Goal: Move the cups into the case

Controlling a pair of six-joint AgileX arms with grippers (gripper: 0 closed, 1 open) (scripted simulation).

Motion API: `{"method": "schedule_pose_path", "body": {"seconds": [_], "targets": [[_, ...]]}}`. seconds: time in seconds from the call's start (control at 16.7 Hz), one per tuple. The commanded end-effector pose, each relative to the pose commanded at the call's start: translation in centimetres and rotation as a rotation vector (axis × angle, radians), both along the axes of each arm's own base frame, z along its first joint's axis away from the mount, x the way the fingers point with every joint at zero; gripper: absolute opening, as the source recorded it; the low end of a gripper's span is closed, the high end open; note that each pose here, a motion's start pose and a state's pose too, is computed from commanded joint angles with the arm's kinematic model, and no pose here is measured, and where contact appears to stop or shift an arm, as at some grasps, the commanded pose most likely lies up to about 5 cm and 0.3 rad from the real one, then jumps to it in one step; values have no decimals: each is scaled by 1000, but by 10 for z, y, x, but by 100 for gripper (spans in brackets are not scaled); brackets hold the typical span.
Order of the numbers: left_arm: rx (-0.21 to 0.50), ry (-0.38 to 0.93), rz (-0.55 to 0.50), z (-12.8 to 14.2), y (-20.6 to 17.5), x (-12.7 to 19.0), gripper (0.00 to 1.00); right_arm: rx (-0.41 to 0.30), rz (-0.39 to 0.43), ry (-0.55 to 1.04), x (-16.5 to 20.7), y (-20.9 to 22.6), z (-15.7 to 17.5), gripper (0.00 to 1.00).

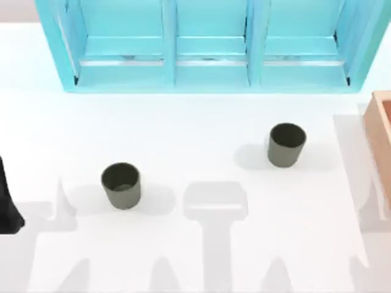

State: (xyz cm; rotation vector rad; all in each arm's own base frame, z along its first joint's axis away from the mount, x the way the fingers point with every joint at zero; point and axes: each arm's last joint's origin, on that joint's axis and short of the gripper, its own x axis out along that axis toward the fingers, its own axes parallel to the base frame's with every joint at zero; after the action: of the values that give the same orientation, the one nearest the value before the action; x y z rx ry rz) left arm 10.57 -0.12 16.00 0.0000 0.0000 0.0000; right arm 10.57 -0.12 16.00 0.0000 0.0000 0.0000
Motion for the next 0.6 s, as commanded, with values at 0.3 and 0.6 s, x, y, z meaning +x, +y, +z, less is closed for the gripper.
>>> {"method": "schedule_pose_path", "body": {"seconds": [0.3,0.6], "targets": [[0,0,0,0,0,0,100,27,33,18,-1,4,12,100],[0,0,0,0,0,0,100,133,156,134,1,24,79,100]]}}
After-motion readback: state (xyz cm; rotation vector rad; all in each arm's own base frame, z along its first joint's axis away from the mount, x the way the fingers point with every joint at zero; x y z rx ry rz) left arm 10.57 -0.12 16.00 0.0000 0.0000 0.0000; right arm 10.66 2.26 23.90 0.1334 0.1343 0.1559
